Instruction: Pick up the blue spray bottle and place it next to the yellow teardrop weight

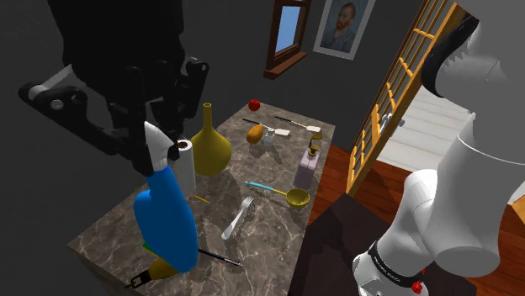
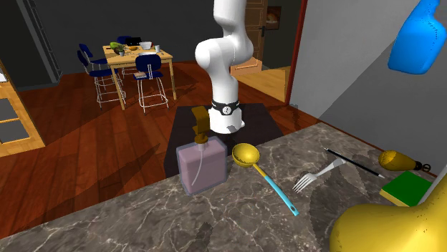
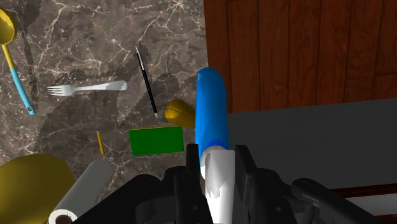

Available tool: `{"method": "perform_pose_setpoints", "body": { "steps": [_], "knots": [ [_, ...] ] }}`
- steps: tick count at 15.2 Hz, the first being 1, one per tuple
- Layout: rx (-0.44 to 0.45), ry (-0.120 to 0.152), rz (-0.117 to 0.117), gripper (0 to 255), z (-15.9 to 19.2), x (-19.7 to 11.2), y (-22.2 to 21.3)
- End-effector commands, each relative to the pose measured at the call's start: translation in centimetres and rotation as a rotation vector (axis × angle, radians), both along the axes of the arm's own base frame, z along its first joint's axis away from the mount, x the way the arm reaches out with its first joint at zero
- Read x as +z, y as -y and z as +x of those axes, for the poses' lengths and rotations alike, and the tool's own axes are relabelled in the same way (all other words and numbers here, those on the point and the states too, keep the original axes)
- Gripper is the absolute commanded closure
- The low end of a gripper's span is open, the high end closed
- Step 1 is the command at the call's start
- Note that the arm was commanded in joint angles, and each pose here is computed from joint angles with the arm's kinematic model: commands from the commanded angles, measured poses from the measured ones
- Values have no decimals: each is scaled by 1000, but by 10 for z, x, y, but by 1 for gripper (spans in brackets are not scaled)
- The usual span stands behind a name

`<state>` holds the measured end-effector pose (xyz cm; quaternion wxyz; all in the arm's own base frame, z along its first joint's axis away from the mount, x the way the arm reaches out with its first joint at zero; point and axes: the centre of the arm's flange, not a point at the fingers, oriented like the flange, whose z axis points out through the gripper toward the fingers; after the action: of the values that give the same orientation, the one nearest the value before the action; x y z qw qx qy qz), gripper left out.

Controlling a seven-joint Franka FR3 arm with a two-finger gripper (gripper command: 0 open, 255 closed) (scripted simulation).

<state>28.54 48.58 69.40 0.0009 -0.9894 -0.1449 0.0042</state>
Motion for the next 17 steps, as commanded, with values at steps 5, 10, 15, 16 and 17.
{"method": "perform_pose_setpoints", "body": {
  "steps": [5, 10, 15, 16, 17],
  "knots": [
    [0, 0, 1, 255, 1, -32, 0],
    [0, 0, 1, 255, 1, -58, 0],
    [0, 0, 1, 255, 1, -85, 0],
    [0, 0, 1, 255, 1, -90, 0],
    [0, 0, 1, 255, 1, -95, 0]
  ]
}}
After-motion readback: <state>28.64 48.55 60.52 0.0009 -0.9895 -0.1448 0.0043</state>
